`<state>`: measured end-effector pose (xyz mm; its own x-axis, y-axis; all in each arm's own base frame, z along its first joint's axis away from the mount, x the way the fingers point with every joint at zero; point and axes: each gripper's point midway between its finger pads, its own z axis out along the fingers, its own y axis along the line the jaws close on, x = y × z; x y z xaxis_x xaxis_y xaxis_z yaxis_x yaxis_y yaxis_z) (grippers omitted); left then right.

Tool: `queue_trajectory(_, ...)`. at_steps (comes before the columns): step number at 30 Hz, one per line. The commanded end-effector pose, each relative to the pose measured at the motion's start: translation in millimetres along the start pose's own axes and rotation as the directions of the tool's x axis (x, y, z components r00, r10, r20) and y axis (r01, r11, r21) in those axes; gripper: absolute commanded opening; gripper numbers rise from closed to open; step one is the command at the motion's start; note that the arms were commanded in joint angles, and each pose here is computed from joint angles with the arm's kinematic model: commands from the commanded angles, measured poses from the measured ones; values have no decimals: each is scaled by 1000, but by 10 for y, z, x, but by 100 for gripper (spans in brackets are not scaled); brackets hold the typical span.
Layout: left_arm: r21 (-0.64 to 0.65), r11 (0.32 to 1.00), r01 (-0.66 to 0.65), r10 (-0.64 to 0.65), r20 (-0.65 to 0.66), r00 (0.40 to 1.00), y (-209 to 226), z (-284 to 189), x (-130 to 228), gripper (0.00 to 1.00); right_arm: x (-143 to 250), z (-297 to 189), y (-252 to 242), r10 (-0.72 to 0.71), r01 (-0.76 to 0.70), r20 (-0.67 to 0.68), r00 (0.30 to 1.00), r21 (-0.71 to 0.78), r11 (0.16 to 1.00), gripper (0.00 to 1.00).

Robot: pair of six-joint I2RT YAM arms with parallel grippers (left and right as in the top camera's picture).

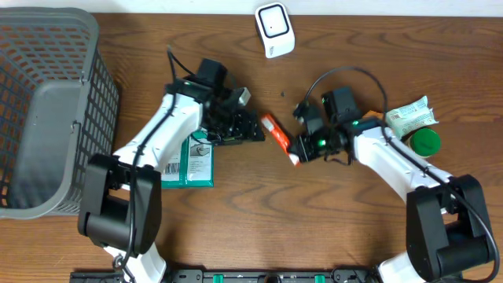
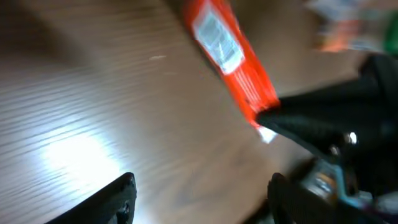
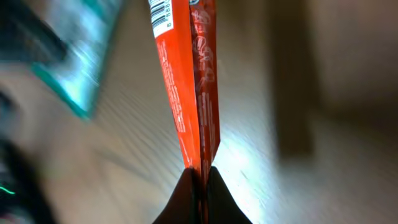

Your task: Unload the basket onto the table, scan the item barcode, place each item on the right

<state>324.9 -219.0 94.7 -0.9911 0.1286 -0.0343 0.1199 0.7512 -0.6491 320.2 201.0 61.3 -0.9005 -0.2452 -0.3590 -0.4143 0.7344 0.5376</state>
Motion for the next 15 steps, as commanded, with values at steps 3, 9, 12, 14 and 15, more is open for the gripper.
queue_trajectory(3,318,945,-80,81,9,997,-351,-217,-12,68,-511,-333,371,230,-191,118,966,-273,943,1)
queue_trajectory(9,318,941,-116,103,57,993,-337,-251,-121,69,-697,-395,572,241,-171,152,959,-368,914,1)
queue_trajectory(12,320,938,-135,114,85,990,-354,-258,-192,68,-723,-380,636,230,-157,159,960,-377,913,1)
queue_trajectory(14,323,936,-142,112,110,988,-375,-268,-264,63,-737,-363,701,229,-153,157,961,-387,909,1)
queue_trajectory(15,324,935,-142,110,115,987,-381,-272,-282,60,-742,-360,717,228,-152,157,961,-390,908,1)
